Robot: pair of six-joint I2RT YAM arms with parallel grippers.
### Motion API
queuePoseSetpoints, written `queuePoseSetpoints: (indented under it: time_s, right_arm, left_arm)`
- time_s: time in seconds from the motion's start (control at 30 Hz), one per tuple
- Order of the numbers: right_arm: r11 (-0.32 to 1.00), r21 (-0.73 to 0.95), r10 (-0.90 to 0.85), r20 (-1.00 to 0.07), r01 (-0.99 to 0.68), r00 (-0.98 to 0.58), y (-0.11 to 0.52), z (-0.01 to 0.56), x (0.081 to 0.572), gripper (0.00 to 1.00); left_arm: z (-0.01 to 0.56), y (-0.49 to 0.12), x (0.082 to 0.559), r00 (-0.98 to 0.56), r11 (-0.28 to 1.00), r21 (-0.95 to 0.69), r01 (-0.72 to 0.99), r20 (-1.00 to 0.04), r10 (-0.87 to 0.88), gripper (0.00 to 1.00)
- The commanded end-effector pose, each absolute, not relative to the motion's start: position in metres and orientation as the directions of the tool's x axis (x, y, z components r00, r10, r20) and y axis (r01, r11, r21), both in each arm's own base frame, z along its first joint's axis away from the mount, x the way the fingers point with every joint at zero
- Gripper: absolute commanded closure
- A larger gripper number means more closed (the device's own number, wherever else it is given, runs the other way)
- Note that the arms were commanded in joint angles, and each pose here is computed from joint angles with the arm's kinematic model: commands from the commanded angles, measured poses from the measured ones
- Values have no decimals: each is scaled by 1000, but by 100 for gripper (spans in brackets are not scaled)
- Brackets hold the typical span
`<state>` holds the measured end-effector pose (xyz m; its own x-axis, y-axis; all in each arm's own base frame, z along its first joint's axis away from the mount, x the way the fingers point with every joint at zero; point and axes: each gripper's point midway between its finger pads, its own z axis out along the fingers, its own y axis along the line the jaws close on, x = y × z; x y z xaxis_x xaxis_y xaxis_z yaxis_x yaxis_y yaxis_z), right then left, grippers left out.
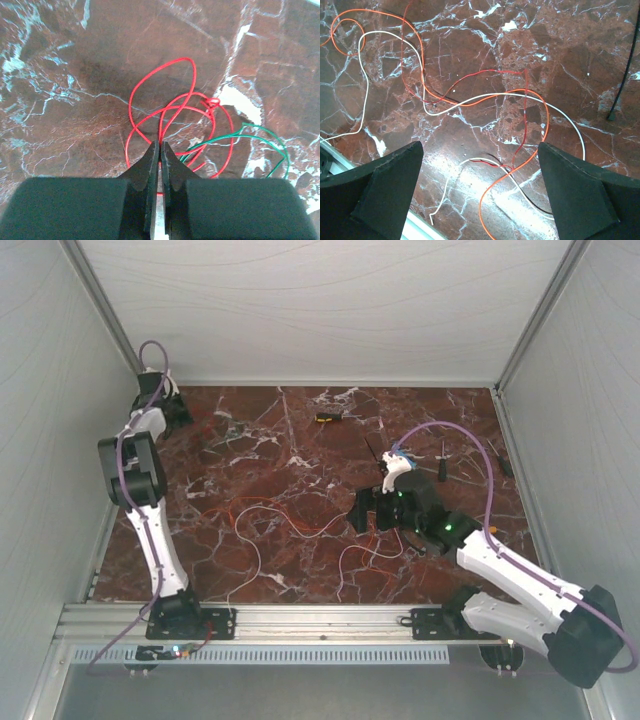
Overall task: Zip-tie the wires
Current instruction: Pick up the cable at the corner of the board, then straighten the cable at the center of the board.
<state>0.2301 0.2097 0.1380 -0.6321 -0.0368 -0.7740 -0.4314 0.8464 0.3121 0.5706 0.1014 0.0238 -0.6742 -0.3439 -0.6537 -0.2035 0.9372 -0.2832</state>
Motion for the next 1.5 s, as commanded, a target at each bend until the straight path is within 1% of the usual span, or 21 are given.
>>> queuePoseSetpoints:
  time_s: [0.0,0.07,0.23,0.47,0.53,0.6,0.7,0.8,0.9,1.03,1.17,1.23,1.3,1.47]
  right_arm:
    - [841,322,-11,-793,-435,-609,208,151,230,3]
    - [839,324,-7,-797,-437,-604,207,154,229,3]
    - [833,334,5,-802,-441,-597,207,159,228,3]
    - [822,351,24,-809,-450,-587,208,170,225,3]
    - [818,353,29,-814,-454,-580,208,174,225,3]
    - [816,352,37,-823,-458,-567,207,178,225,3]
    - [814,350,54,-841,-464,-539,206,187,226,3]
    - [809,344,67,-860,-477,-506,205,197,227,3]
    - [806,330,79,-883,-491,-463,204,210,230,3]
    - [797,306,95,-915,-521,-392,203,228,232,2]
    - [777,275,104,-944,-567,-314,205,247,233,2]
    - [768,252,103,-956,-588,-275,206,258,233,2]
    - [758,232,108,-966,-610,-234,207,272,232,2]
    - [696,155,124,-988,-702,-95,208,319,216,2]
  left_arm:
    - [127,108,598,-480,960,-201,-193,-834,-272,100]
    - [157,109,595,-420,959,-186,-214,-869,-262,100]
    - [254,105,580,-222,954,-154,-256,-951,-214,100]
    - [356,79,542,19,942,-69,-329,-998,-66,100]
    - [385,66,530,86,949,-82,-303,-995,-58,100]
    - [407,51,522,122,963,-125,-238,-988,-98,100]
    - [436,20,514,136,978,-192,-76,-974,-181,100]
    - [464,-19,500,163,980,-183,73,-968,-193,100]
    - [482,-60,484,153,956,-170,240,-966,-210,100]
    - [499,-112,458,63,860,-220,461,-958,-279,100]
    - [497,-163,419,-13,748,-219,626,-963,-270,100]
    - [490,-182,394,-20,691,-185,699,-970,-240,100]
    - [487,-197,367,18,627,-124,769,-976,-215,100]
    - [453,-224,315,52,473,-23,881,-988,-147,100]
